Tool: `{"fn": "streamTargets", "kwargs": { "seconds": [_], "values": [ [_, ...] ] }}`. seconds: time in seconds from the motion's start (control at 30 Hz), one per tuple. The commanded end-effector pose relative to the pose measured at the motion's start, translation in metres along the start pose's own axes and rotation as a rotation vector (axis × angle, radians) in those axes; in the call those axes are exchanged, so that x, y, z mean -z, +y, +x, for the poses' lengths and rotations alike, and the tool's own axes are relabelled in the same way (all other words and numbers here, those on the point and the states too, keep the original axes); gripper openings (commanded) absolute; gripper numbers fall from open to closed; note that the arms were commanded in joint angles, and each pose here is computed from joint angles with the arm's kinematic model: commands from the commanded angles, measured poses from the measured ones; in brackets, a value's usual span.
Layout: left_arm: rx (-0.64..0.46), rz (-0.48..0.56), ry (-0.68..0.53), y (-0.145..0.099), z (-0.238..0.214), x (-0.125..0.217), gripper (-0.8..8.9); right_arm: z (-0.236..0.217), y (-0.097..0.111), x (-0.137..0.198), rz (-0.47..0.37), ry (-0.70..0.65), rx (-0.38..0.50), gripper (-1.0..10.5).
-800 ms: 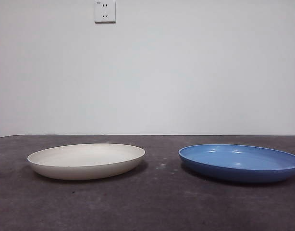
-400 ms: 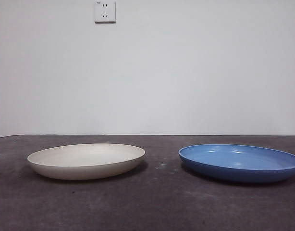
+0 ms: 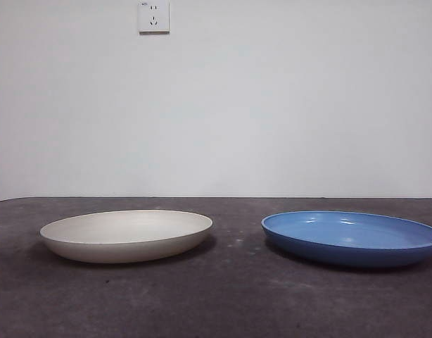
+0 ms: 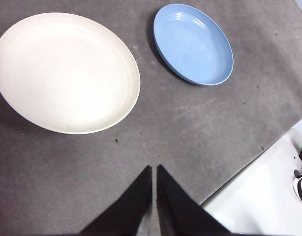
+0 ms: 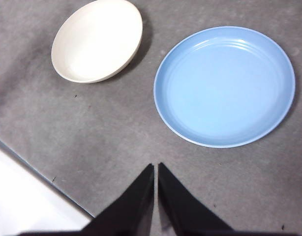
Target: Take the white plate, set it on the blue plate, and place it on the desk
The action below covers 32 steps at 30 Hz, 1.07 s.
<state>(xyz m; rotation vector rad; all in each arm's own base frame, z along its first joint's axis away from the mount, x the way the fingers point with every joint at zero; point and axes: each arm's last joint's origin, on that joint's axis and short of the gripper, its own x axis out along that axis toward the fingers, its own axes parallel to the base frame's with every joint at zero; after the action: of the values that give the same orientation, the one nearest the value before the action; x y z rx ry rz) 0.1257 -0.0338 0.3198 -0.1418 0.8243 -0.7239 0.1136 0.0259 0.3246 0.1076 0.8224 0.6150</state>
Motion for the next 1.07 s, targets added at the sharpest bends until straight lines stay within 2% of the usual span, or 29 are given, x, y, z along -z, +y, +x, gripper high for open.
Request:
{"fn": "streamTargets", "kwargs": {
  "seconds": [0.03,0.1,0.13,0.2,0.27,0.3,0.53,0.67,0.8,0.97,1.07],
  "values": [
    [0.006,0.038,-0.020,-0.003,-0.003,-0.005,0.41,-0.004,0.003,-0.005,-0.037,-0.020,-0.009,0.1],
    [0.005,0.038,-0.020,-0.002,-0.003,-0.005,1.10,-0.003,0.003,-0.005,-0.028,-0.019,-0.010,0.3],
    [0.004,0.039,-0.022,-0.002,-0.003,-0.006,1.60,-0.003,0.004,-0.004,-0.026,-0.019,-0.011,0.8],
    [0.004,0.041,-0.026,-0.002,-0.003,-0.006,3.19,-0.003,0.003,-0.005,-0.015,-0.019,-0.010,2.6],
    [0.004,0.044,-0.031,-0.002,-0.003,-0.007,4.09,-0.003,0.003,-0.005,-0.004,-0.021,-0.009,4.3],
    [0.003,0.043,-0.036,-0.002,-0.003,-0.007,4.25,-0.003,0.003,-0.005,-0.003,-0.022,-0.009,4.5],
    [-0.007,0.015,-0.055,-0.001,-0.002,-0.011,4.33,-0.003,0.003,-0.005,0.004,-0.021,-0.009,4.5],
    [-0.099,-0.004,-0.027,0.006,0.006,-0.015,4.33,-0.003,0.003,-0.005,0.004,-0.022,-0.010,4.5],
    [-0.175,-0.052,-0.019,0.018,0.022,-0.026,4.33,-0.003,0.003,-0.005,0.003,-0.024,-0.010,4.5],
    [-0.190,-0.106,-0.001,0.039,0.051,-0.042,4.30,-0.003,0.003,-0.005,0.003,-0.024,-0.010,4.5],
    [-0.240,-0.135,0.031,0.055,0.072,-0.047,4.30,-0.003,0.003,-0.005,0.002,-0.025,-0.010,4.5]
  ]
}}
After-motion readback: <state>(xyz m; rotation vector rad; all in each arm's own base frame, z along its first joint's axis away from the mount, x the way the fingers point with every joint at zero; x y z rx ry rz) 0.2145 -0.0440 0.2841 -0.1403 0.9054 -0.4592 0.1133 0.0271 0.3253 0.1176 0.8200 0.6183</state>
